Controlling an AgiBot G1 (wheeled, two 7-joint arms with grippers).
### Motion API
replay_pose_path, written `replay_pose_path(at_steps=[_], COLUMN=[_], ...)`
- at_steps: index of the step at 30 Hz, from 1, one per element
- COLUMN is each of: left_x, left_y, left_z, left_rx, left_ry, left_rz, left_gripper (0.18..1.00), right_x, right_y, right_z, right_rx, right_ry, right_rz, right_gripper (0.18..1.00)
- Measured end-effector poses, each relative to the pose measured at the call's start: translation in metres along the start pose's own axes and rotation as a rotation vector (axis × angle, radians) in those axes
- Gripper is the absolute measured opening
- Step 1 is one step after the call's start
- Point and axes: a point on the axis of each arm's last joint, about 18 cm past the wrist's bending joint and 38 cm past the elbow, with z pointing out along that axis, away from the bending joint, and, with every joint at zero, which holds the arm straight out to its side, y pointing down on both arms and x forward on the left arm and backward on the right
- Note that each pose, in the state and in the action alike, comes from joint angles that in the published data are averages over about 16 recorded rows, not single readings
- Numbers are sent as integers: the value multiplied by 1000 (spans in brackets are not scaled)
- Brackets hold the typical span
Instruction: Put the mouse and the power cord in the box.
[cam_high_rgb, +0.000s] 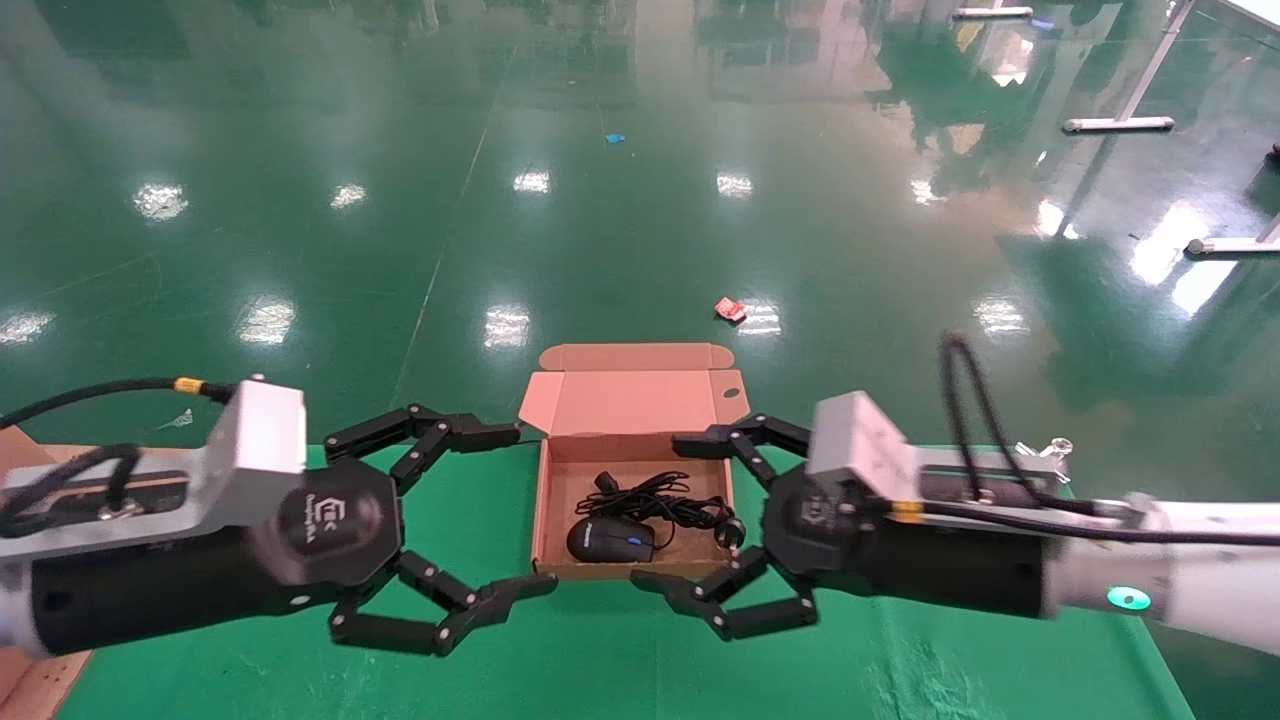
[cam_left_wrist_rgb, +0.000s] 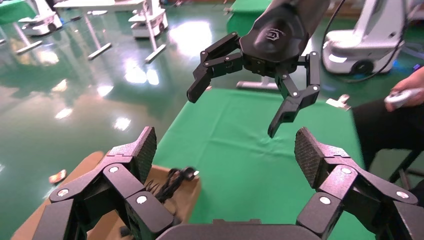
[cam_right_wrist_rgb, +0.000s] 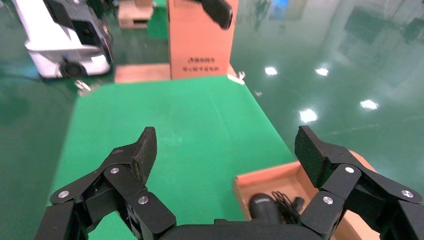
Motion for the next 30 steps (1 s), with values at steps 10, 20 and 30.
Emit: replay_pose_path(at_steps=[10,20,30], left_x=[21,42,50], left_y=[-18,-33,-39], left_z=[-17,-34,-42], left_rx=[75,130,148], left_ry=[79,154,184], left_rz=[-54,-87,-94], left_gripper=[1001,1001,1001], right_x=[-27,-58,-73], right_y=[-25,-53,-65], right_z=[-52,-96,-113], right_rx=[95,148,160], right_ry=[-38,-100,-135], right_rz=[64,91,94], right_gripper=[1001,1001,1001])
